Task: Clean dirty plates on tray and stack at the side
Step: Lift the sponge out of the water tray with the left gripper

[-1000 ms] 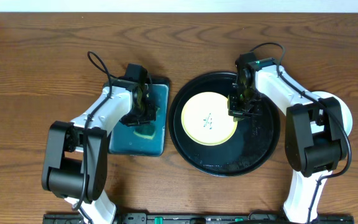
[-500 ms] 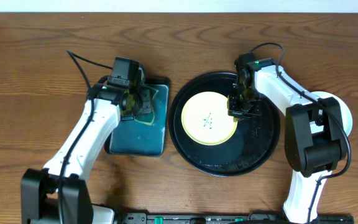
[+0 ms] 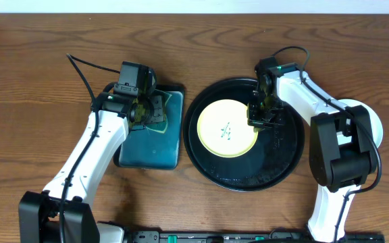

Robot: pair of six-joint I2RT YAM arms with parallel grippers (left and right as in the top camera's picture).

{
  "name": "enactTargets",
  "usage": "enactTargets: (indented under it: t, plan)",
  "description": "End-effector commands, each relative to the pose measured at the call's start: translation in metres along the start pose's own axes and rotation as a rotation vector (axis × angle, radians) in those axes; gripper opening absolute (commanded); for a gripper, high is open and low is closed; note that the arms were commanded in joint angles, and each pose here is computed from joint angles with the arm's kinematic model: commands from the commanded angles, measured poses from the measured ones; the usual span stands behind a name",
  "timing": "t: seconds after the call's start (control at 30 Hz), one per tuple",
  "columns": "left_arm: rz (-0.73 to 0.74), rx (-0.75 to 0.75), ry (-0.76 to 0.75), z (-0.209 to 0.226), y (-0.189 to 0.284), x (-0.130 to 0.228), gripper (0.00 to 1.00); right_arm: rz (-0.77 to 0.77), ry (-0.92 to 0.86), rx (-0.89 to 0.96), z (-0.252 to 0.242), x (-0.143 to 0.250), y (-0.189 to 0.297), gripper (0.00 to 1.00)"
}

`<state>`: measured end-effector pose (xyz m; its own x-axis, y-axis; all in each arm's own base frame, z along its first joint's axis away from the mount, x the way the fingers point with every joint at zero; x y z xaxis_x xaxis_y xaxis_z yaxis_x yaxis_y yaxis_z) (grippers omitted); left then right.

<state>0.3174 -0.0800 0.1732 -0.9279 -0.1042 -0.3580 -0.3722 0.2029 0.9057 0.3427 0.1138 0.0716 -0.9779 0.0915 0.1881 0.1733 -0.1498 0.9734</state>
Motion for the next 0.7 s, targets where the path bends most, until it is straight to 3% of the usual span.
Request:
enactTargets:
  t: [0.0, 0.33, 0.67]
  plan:
    - [-0.021, -0.007, -0.014, 0.001, 0.005, -0.002, 0.08, -0.023, -0.040, 0.096, -0.012, -0.004, -0.005, 0.01]
    - [-0.019, 0.004, 0.023, 0.000, 0.005, -0.002, 0.08, -0.024, -0.040, 0.096, -0.012, -0.004, -0.005, 0.01]
    - [-0.010, 0.332, 0.152, 0.013, 0.018, -0.017, 0.08, -0.024, -0.040, 0.096, -0.012, -0.004, -0.005, 0.01]
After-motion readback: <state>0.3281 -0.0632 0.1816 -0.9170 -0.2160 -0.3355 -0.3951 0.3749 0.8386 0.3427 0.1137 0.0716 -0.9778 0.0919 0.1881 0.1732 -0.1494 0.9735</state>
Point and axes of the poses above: each gripper's point midway between its finger pads, its own y axis back along the fingers, its own z axis along the line the jaws close on, x = y × z, the point moved 7 cm from there along y, back along the fingers
